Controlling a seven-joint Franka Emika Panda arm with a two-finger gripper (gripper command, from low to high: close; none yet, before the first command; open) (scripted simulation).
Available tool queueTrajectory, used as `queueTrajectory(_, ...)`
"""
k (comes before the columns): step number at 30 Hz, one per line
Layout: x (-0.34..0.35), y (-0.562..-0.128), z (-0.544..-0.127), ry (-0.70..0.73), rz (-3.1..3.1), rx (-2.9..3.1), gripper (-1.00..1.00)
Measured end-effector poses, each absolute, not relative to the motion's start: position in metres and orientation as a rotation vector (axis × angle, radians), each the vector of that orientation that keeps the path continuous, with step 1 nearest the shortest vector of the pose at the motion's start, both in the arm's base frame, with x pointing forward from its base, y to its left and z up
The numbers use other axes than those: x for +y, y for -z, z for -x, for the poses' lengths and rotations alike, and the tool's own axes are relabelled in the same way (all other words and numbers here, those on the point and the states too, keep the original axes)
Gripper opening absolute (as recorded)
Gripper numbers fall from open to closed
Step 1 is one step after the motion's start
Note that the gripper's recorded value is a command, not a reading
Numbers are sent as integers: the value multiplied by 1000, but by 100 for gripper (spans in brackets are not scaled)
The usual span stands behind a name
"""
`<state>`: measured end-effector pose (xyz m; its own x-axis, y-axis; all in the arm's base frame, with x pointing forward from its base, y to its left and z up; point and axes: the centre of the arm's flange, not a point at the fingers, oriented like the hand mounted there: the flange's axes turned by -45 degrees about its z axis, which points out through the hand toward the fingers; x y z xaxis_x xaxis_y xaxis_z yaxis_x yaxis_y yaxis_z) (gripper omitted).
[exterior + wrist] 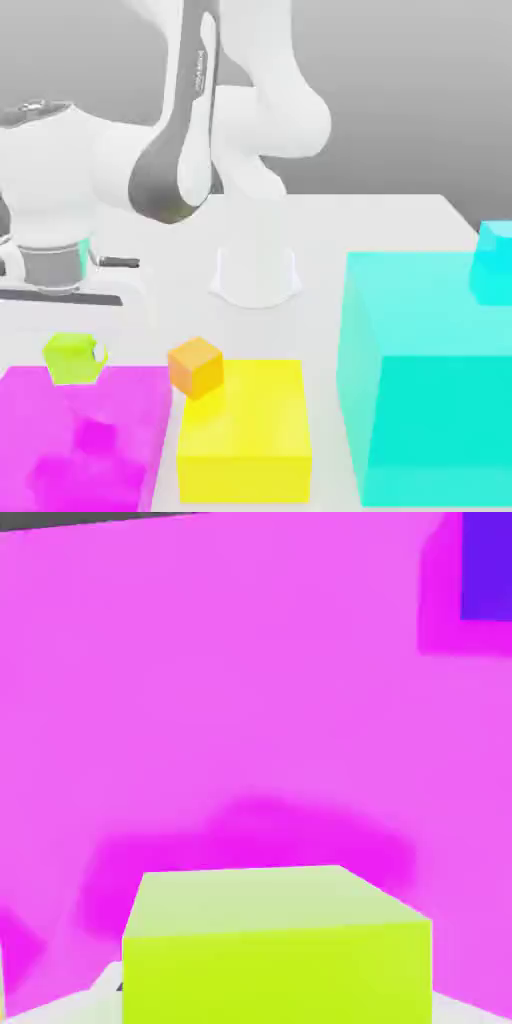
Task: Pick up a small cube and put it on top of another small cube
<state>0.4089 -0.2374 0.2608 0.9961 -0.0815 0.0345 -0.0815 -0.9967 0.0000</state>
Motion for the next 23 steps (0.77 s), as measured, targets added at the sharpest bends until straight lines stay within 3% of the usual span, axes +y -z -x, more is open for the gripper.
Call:
queueTrajectory(13,-328,-320,-497,-24,-3124,16,-100)
queueTrajectory(17,-330,-273,-510,-3,-3143,39,-100)
queueTrajectory(18,-330,-258,-510,-2,-3144,40,100)
queueTrajectory(23,-330,-258,-510,-2,-3144,40,100)
